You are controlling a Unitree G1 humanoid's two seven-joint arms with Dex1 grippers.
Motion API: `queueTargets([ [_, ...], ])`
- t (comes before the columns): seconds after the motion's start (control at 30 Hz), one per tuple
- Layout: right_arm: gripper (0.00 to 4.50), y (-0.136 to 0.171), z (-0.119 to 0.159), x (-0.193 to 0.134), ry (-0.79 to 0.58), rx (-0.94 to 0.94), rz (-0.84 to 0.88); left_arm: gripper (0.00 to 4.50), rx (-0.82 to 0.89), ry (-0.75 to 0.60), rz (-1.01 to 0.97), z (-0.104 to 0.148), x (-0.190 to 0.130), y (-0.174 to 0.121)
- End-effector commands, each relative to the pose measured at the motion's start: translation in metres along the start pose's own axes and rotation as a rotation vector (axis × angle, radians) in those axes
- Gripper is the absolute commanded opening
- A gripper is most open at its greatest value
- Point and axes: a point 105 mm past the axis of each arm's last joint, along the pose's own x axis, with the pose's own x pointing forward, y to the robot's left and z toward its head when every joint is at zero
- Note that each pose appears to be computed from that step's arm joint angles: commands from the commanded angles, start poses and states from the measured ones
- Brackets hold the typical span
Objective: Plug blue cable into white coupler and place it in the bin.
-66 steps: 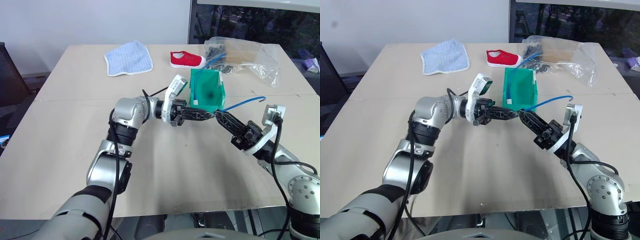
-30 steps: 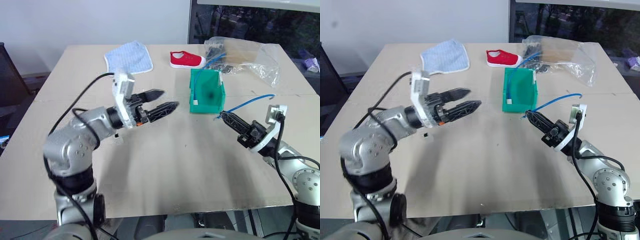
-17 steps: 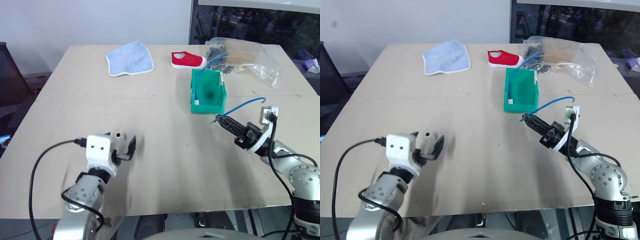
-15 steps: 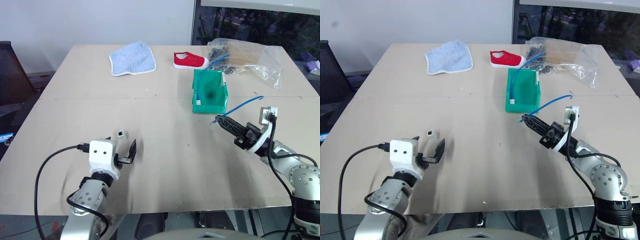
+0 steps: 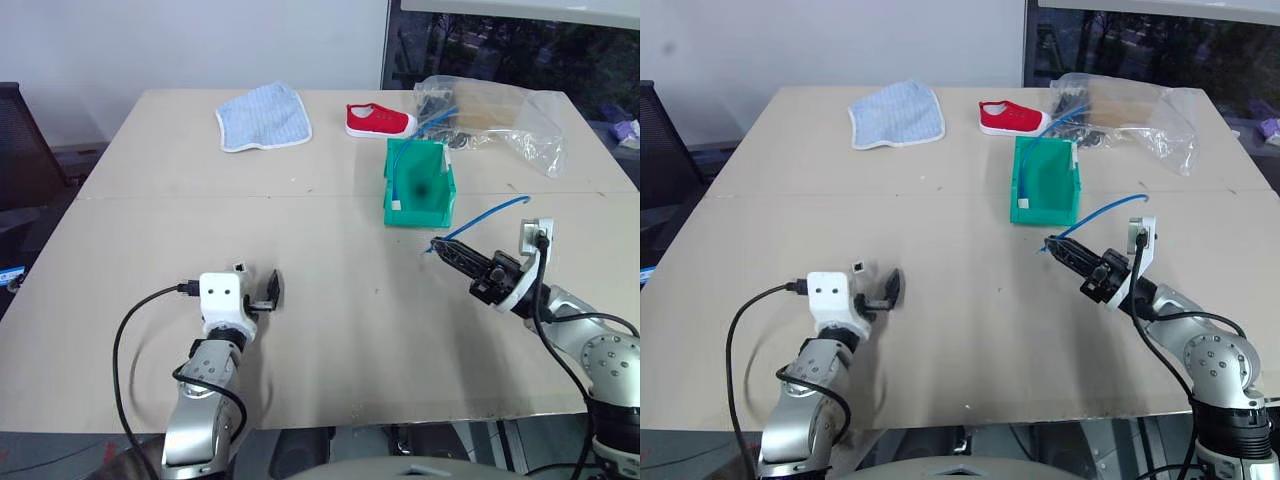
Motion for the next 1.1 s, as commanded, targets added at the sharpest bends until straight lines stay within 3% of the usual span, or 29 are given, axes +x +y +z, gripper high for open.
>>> queueTargets([
  [0.03, 0.0, 0.009, 0.01, -0.001, -0.032, -0.046, 0.018, 2.88, -0.012, -0.014, 0.012, 0.0, 0.0, 0.0],
  [0.13, 0.0, 0.009, 0.011, -0.002, -0.033, -0.052, 0.012, 1.29, -0.006, -0.013, 0.019, -0.002, 0.001, 0.002],
  [0.17, 0.0, 0.009, 0.011, -0.002, -0.032, -0.058, 0.007, 1.03, -0.002, -0.015, 0.016, -0.002, 0.003, 0.002],
  [0.2, 0.0, 0.009, 0.011, -0.001, -0.029, -0.069, 0.003, 0.38, 0.002, -0.017, 0.012, -0.002, 0.004, 0.002],
  [0.33, 0.0, 0.014, 0.012, 0.007, -0.016, -0.158, -0.004, 0.38, 0.008, -0.028, -0.121, 0.002, 0.018, -0.015],
  [0.47, 0.0, 0.017, 0.007, 0.024, 0.013, -0.357, -0.033, 0.38, 0.0, -0.035, -0.439, 0.007, 0.033, -0.065],
  [0.63, 0.0, 0.022, -0.003, 0.049, 0.024, -0.638, -0.057, 0.38, 0.075, -0.105, -0.609, 0.024, 0.054, -0.106],
  [0.83, 0.0, 0.032, -0.001, 0.073, -0.085, -0.841, -0.101, 0.38, 0.143, -0.227, -0.694, 0.042, 0.051, -0.136],
  [1.1, 0.0, 0.035, -0.032, 0.089, -0.045, -1.008, -0.064, 0.38, 0.12, -0.303, -0.663, 0.056, 0.04, -0.154],
])
